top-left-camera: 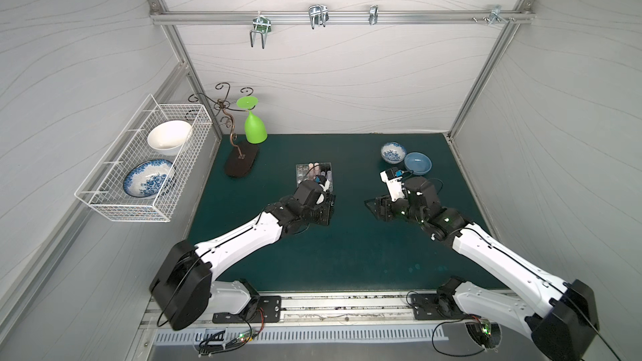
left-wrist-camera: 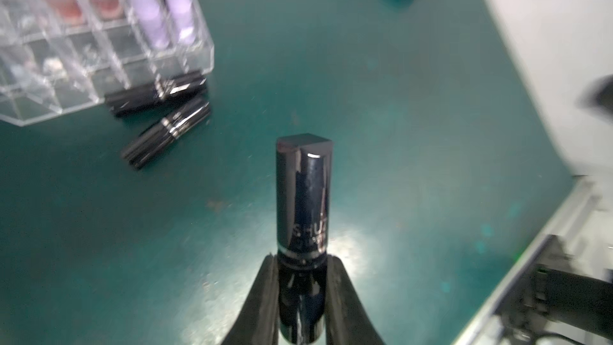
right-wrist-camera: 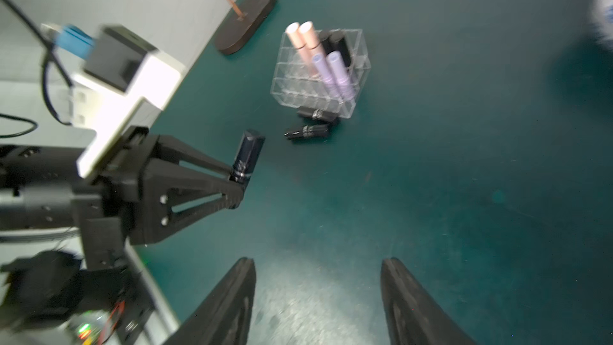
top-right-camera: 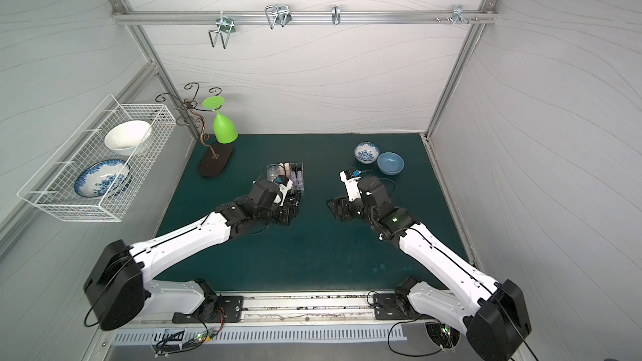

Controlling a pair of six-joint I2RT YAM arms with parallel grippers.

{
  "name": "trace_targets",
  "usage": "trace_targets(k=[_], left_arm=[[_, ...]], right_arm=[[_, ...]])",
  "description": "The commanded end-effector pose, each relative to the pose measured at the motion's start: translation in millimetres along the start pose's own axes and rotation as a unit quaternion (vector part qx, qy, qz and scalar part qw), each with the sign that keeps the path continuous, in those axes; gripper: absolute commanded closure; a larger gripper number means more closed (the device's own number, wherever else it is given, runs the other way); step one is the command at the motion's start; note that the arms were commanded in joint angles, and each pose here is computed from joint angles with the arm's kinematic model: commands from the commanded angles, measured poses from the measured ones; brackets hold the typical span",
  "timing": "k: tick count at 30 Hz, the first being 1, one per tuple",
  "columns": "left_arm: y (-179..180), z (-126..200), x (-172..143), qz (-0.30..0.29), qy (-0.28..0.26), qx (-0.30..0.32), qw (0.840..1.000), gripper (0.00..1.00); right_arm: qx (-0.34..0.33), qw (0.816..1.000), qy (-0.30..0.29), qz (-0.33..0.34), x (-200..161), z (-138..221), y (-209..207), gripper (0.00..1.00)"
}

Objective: Arrange the lipsticks in the organizer
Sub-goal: Pick up the lipstick at the center of the board.

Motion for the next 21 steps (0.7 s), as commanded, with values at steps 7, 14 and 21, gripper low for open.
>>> trace_targets(k=[7, 14, 21], left_arm=[[-43, 42, 16, -0.034, -0.071, -0.145, 0.986, 0.84], [-47, 55, 16, -0.045, -0.079, -0.158, 0.983, 0.84], [-50, 63, 15, -0.052, -0.083, -0.166, 0.981, 0.84]], right_arm=[[0.258, 0.963, 0.073, 0.008, 40, -5, 65, 0.24], [0.303, 0.948, 0.098, -0.005, 54, -23, 72, 0.26], [0.325, 0.940, 0.108, -0.001, 66, -28, 81, 0.35]])
Point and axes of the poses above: each gripper's point midway between its finger pads, its own z axis back along the fingers, its own y axis along the line the jaws close on, x = y × z, the point moved 4 cm from there along z, back along the fingers, and after that the axes turned 6 degrees about z, right-handed, at the moved point
